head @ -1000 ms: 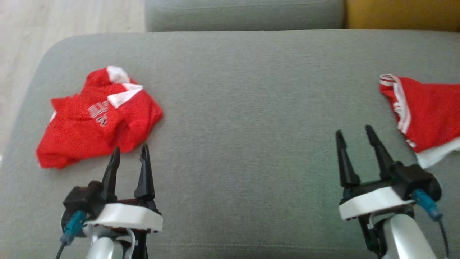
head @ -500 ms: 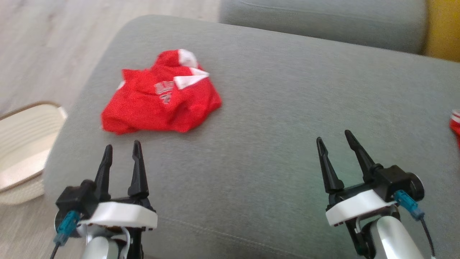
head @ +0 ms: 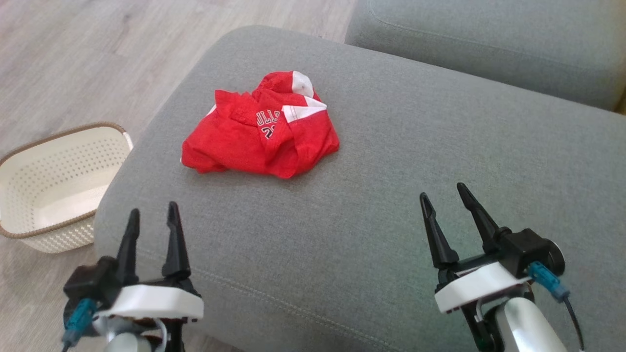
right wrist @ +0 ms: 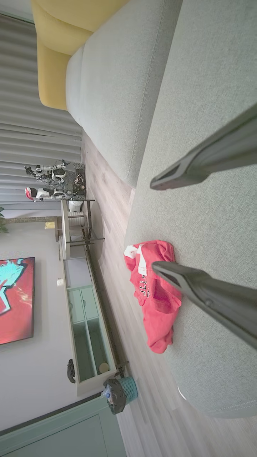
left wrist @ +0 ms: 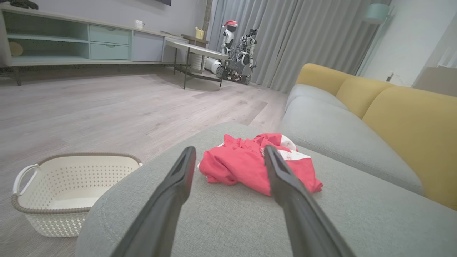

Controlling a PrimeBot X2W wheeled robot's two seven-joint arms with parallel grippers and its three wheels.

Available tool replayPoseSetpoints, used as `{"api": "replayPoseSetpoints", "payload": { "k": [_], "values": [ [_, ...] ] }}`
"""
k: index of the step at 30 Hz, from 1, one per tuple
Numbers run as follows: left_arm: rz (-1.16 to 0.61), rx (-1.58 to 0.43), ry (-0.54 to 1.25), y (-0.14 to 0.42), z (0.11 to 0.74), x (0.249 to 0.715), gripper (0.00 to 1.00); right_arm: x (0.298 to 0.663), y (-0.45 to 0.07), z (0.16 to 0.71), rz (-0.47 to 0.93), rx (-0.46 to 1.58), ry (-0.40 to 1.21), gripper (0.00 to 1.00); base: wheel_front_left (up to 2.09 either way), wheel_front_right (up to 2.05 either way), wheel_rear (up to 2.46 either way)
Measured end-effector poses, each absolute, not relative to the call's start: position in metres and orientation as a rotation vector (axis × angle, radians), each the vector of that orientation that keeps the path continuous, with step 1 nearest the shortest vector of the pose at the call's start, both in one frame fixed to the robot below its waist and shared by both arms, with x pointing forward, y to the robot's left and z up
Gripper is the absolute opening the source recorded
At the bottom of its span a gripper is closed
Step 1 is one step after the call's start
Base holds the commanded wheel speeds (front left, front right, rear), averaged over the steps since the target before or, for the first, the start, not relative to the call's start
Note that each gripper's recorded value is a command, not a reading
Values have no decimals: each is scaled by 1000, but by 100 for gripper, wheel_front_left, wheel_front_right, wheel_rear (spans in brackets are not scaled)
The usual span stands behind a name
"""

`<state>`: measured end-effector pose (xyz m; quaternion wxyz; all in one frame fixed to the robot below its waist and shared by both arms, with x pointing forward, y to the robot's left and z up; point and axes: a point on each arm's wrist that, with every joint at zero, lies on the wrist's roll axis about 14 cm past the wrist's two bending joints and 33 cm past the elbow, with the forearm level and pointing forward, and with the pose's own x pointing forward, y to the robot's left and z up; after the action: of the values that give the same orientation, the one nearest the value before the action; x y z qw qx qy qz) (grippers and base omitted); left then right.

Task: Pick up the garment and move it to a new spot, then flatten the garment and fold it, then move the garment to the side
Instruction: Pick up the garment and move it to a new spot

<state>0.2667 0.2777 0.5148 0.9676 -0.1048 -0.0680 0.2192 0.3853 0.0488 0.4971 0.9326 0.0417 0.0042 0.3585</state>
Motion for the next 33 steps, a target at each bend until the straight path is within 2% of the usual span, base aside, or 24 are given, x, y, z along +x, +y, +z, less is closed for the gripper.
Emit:
{"api": "replayPoseSetpoints", "payload": {
  "k": [11, 16, 25, 33],
  "values": [
    [457, -191, -121, 291, 513, 288, 100, 396, 32, 482, 682, 95, 47, 100, 0, 0, 0],
    [391, -185, -81, 289, 503, 326, 100, 426, 15, 485, 614, 73, 21, 100, 0, 0, 0],
    [270, -112, 185, 294, 449, 422, 100, 480, -36, 491, 446, 35, -26, 100, 0, 0, 0],
    [248, -66, 459, 301, 387, 458, 100, 488, -66, 482, 373, 16, -10, 100, 0, 0, 0]
  ]
}}
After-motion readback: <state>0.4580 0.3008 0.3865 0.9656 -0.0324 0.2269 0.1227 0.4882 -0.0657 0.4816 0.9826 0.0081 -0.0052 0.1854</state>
